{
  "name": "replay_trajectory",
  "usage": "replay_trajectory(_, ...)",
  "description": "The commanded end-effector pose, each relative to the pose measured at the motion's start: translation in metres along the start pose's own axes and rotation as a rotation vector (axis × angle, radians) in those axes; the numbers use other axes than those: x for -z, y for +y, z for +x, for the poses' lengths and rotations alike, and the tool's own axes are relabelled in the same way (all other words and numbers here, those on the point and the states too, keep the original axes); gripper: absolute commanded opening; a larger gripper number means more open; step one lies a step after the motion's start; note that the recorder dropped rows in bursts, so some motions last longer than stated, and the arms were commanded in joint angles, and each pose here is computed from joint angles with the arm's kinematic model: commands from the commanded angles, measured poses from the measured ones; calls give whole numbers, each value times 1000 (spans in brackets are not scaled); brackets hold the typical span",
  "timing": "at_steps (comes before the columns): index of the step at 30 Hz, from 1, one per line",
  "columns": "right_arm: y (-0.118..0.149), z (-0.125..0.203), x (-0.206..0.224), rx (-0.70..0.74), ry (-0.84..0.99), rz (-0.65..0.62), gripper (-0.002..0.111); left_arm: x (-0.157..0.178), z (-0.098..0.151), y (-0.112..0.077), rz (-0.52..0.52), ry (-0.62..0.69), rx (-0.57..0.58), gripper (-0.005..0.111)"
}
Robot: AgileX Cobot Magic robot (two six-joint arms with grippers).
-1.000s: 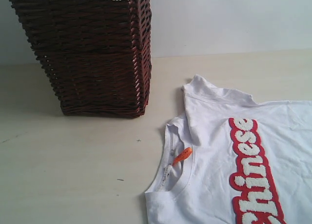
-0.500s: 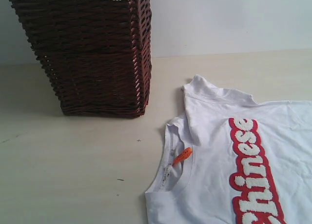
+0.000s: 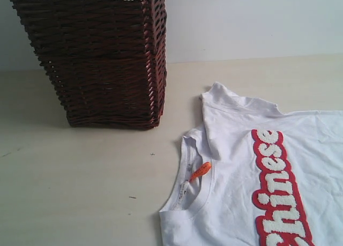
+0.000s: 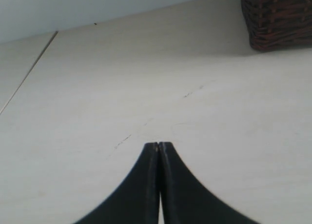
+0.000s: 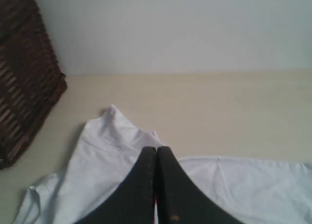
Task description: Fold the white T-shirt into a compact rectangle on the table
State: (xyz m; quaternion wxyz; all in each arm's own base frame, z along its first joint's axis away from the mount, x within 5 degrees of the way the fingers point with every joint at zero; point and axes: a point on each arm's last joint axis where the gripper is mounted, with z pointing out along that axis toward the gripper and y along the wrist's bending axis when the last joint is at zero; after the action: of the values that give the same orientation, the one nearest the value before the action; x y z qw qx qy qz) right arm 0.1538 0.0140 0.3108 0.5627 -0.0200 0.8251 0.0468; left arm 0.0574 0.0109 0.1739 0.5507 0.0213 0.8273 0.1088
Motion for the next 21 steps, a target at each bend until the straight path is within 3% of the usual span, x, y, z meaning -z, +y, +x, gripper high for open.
replay_trajectory(1,7,12,37,129,-107,-47,0,0,-1,0,1,-4,15,0)
replay_trajectory(5,4,37,56,317,-174,-26,0,0,-1,0,1,-4,15,0)
replay_trajectory(10,1,51,84,329,-321,20,2,0,-1,0,1,-4,15,0)
replay_trajectory(16,-2,63,106,365,-349,89,8,0,-1,0,1,-4,15,0)
replay_trajectory(17,-2,64,109,333,-370,87,8,0,-1,0,1,-4,15,0)
replay_trajectory(19,-2,63,114,133,-415,50,8,0,-1,0,1,-4,15,0)
replay_trajectory(21,-9,68,112,2,-359,98,8,0,-1,0,1,-4,15,0)
